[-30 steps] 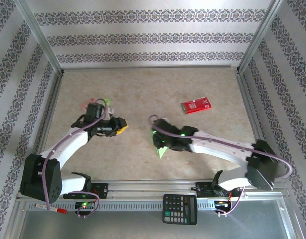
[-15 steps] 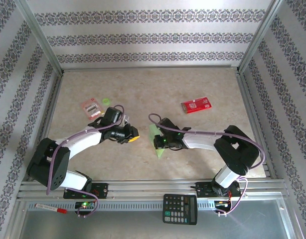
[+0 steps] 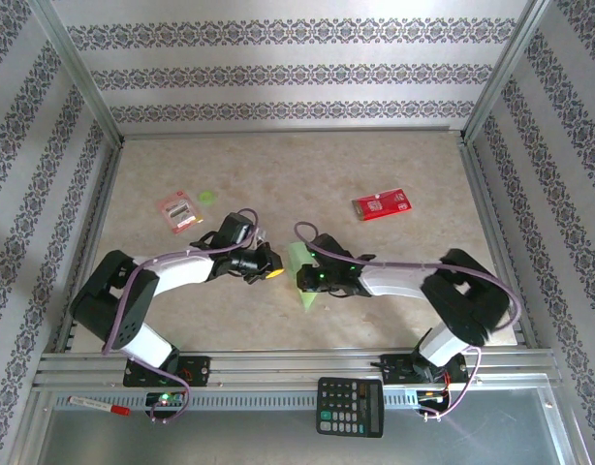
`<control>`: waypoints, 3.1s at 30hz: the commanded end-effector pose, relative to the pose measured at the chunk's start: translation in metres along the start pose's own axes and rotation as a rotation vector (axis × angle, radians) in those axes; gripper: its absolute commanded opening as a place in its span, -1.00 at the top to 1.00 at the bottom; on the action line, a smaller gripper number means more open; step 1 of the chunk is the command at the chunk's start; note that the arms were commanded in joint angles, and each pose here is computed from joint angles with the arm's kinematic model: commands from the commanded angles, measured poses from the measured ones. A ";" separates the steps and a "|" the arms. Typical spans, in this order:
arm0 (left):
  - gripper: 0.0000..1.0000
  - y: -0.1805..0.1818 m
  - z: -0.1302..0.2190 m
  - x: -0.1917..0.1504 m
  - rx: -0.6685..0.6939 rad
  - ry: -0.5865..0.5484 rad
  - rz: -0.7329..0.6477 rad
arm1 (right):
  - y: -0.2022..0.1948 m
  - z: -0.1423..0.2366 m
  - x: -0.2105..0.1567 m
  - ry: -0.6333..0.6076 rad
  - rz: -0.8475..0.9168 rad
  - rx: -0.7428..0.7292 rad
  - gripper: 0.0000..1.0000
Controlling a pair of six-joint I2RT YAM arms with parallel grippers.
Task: Fold a paper plane with a square sheet of paper (pick it up from the middle)
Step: Perform the fifth fold on the wing at the bottom-center of the table.
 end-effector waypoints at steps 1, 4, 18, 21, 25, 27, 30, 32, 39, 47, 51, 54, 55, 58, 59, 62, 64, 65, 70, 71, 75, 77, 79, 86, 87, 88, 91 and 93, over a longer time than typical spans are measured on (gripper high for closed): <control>0.88 -0.027 -0.013 0.002 -0.075 0.012 -0.038 | -0.004 0.029 0.003 -0.053 -0.038 0.068 0.67; 0.91 -0.032 -0.025 -0.004 -0.068 0.046 -0.055 | -0.022 0.049 0.002 -0.072 -0.065 0.041 0.62; 0.98 -0.018 -0.055 0.002 0.020 0.126 -0.069 | -0.062 0.068 0.006 -0.043 -0.144 -0.058 0.38; 0.99 -0.009 -0.061 0.009 0.055 0.157 -0.067 | -0.064 0.062 0.009 -0.016 -0.163 -0.039 0.33; 1.00 -0.002 -0.065 0.015 0.075 0.203 -0.081 | -0.072 0.057 0.013 0.016 -0.204 -0.002 0.31; 1.00 -0.001 -0.066 0.018 0.089 0.216 -0.100 | -0.076 0.053 0.014 0.024 -0.221 0.010 0.29; 1.00 0.001 -0.067 0.020 0.106 0.235 -0.111 | -0.075 0.048 0.017 0.031 -0.230 0.042 0.27; 1.00 0.003 -0.067 0.021 0.116 0.238 -0.113 | -0.074 0.045 0.019 0.029 -0.242 0.069 0.26; 1.00 0.004 -0.067 0.022 0.120 0.240 -0.119 | -0.077 0.035 0.021 0.031 -0.260 0.111 0.25; 1.00 0.006 -0.067 0.023 0.123 0.240 -0.115 | -0.081 0.033 0.023 0.005 -0.284 0.164 0.31; 1.00 0.006 -0.067 0.023 0.124 0.239 -0.116 | -0.084 0.032 0.020 0.000 -0.291 0.172 0.43; 1.00 0.005 -0.067 0.024 0.126 0.238 -0.120 | -0.084 0.033 0.018 0.001 -0.296 0.171 0.56; 1.00 0.004 -0.067 0.025 0.125 0.238 -0.121 | -0.084 0.033 0.018 -0.003 -0.296 0.171 0.62; 1.00 0.002 -0.067 0.025 0.128 0.238 -0.127 | -0.086 0.034 0.015 -0.001 -0.305 0.163 0.82; 1.00 0.000 -0.067 0.026 0.130 0.237 -0.132 | -0.085 0.034 0.014 -0.001 -0.307 0.165 0.88; 0.95 -0.006 -0.064 0.028 0.126 0.229 -0.147 | -0.085 0.036 0.012 -0.003 -0.328 0.162 0.99; 0.85 -0.014 -0.059 0.030 0.115 0.216 -0.163 | -0.084 0.038 0.009 -0.008 -0.346 0.157 1.00; 0.77 -0.018 -0.056 0.030 0.109 0.203 -0.173 | -0.083 0.040 0.008 -0.011 -0.358 0.153 1.00; 0.50 -0.037 -0.027 0.025 0.096 0.101 -0.263 | -0.076 0.048 0.000 -0.028 -0.413 0.122 1.00; 0.47 -0.038 -0.020 0.022 0.093 0.077 -0.283 | -0.074 0.050 -0.001 -0.030 -0.419 0.117 1.00; 0.41 -0.044 -0.003 -0.009 0.089 0.026 -0.417 | -0.067 0.054 -0.003 -0.039 -0.448 0.090 1.00; 0.35 -0.045 -0.002 -0.030 0.110 0.016 -0.503 | -0.065 0.055 -0.004 -0.037 -0.472 0.088 1.00; 0.28 -0.042 -0.005 -0.049 0.142 0.004 -0.588 | -0.063 0.055 -0.003 -0.041 -0.504 0.098 1.00; 0.09 -0.037 -0.026 -0.088 0.264 -0.041 -0.824 | -0.056 0.062 0.001 -0.062 -0.593 0.141 1.00; 0.06 -0.039 -0.029 -0.093 0.277 -0.051 -0.858 | -0.056 0.062 0.002 -0.061 -0.605 0.146 1.00; 0.03 -0.040 -0.032 -0.095 0.296 -0.069 -0.875 | -0.056 0.061 0.002 -0.059 -0.613 0.154 1.00; -0.06 -0.041 -0.038 -0.097 0.333 -0.099 -0.919 | -0.056 0.058 0.000 -0.047 -0.649 0.179 1.00; -0.11 -0.043 -0.041 -0.098 0.351 -0.108 -0.945 | -0.055 0.057 -0.001 -0.045 -0.668 0.190 1.00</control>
Point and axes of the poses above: each hand's point on the last joint's axis, 136 mm out from that joint toward the fingers, its own z axis back along the fingers, its own y axis along the line the jaws close on, x = y × z, the point moved 9 cm from there along z, back along the fingers, and after that the axes turned 11 degrees about z, right-handed, at the moved point
